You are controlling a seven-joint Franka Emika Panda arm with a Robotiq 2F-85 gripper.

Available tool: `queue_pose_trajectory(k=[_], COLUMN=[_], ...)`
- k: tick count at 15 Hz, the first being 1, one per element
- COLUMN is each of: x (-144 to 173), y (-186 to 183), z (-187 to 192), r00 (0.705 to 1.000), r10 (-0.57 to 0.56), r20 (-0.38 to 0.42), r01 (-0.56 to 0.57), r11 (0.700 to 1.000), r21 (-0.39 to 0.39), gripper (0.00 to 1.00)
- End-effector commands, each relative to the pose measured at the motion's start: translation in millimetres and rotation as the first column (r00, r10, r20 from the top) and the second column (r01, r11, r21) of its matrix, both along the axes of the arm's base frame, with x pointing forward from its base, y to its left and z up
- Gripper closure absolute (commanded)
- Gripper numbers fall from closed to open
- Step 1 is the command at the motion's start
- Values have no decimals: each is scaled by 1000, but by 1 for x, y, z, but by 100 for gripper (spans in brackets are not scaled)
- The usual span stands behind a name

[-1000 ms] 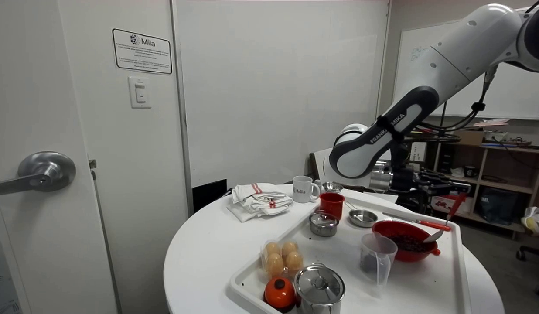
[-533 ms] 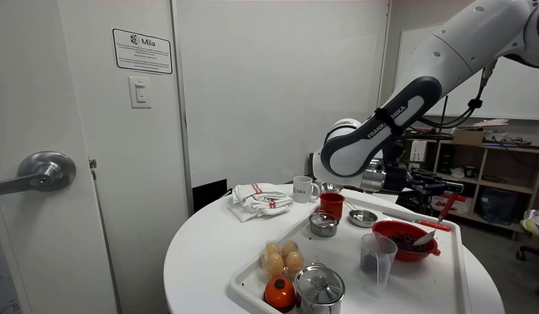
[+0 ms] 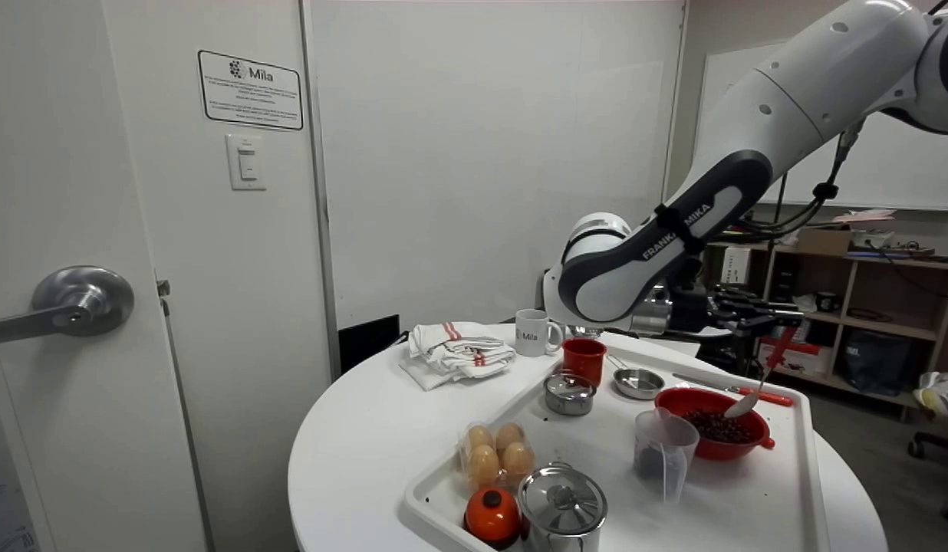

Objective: Use the spoon to mix the contents of the bowl and then put it back

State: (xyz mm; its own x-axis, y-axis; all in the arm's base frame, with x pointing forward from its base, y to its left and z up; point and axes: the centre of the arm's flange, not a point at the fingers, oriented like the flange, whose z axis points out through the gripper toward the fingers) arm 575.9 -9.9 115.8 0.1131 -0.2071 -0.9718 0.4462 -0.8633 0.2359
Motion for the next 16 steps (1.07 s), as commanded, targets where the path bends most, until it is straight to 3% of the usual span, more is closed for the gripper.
queue_pose_trajectory(k=[1, 8, 16], x=[12, 17, 29], y=[-16, -17, 10], z=[-6, -24, -46], r00=[997, 990, 986], r10=[-9, 19, 86], r20=[-78, -137, -142], r01=[3, -40, -100], r11=[997, 988, 990], r21=[-82, -149, -95], gripper=[91, 91, 91])
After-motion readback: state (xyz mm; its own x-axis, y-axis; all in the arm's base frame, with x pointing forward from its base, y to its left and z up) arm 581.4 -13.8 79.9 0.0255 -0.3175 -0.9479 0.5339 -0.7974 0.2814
